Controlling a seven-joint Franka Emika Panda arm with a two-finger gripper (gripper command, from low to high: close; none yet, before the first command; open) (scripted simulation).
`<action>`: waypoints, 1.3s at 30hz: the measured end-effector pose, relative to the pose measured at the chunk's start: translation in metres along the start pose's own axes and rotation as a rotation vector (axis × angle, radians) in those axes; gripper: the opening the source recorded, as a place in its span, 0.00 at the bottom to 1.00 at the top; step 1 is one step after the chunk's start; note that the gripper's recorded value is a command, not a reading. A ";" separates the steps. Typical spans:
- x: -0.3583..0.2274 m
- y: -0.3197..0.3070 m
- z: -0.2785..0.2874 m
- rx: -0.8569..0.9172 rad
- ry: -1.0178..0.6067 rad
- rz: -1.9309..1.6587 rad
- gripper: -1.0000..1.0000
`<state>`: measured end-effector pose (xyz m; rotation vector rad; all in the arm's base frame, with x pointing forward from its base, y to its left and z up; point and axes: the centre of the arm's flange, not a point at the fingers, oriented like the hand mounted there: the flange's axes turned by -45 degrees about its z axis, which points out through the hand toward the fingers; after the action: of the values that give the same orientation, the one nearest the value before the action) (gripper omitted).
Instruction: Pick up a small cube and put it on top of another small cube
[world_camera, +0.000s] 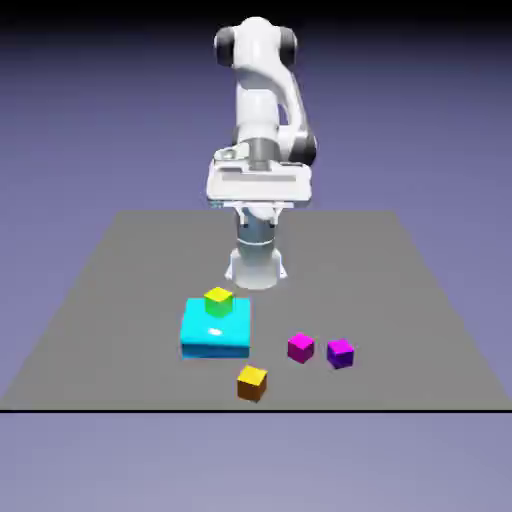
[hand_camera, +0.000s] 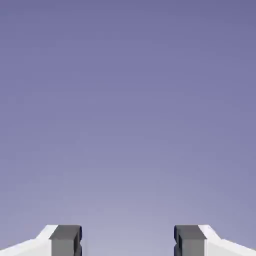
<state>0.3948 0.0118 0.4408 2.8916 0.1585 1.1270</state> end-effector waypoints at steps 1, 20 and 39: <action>-0.006 -0.006 0.013 0.003 -0.045 -0.045 0.50; -0.179 -0.117 0.177 0.338 -0.690 -0.696 0.50; -0.175 -0.116 0.170 0.336 -0.693 -0.698 0.00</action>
<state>0.3722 0.1092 0.1900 2.8633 1.2771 -0.0227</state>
